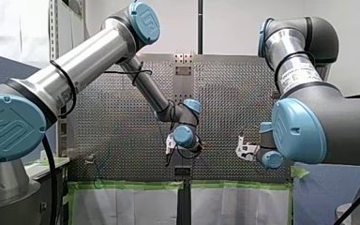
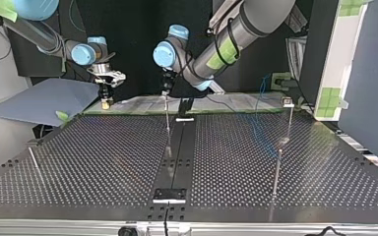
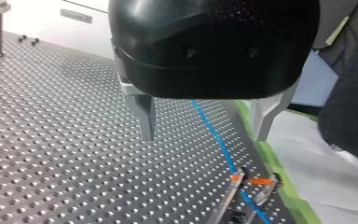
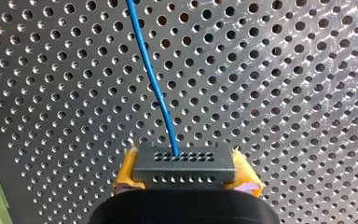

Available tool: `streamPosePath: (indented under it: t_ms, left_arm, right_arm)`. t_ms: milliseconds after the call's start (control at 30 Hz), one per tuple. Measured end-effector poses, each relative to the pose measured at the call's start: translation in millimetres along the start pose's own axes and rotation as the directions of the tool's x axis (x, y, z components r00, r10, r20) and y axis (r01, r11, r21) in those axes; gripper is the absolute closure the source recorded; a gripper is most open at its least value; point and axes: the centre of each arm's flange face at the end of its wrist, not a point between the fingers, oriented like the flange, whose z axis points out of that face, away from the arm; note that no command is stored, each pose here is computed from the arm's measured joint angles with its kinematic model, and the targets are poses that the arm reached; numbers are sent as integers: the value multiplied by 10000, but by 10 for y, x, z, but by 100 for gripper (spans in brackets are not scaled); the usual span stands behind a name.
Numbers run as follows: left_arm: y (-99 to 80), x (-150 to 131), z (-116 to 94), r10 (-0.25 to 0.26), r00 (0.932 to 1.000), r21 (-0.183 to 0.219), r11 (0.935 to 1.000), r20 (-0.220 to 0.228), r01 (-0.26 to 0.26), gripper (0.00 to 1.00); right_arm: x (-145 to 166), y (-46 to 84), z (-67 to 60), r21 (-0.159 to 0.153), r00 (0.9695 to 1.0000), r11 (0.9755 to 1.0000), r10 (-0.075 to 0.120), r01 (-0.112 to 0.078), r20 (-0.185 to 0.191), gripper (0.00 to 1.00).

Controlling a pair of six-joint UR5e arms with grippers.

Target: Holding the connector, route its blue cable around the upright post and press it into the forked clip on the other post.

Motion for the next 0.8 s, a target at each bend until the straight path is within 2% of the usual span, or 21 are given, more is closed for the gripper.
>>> streamPosePath:
  t_ms: [133,433,800]
  left_arm:
    - [-12,-11,10,-71,9999,13,10000,135,71,0]
    - [-25,1,-7,-438,9990,103,9990,11,438,0]
    - [-114,22,-34,-825,9963,881,9925,-261,845,0]
  right_arm:
    - [-3,-1,-1,1,10000,10000,3,-3,11,100]
    - [-5,-1,-3,-1,10000,10000,8,-8,34,100]
    - [-11,-1,-7,-5,10000,10000,1,-1,64,100]
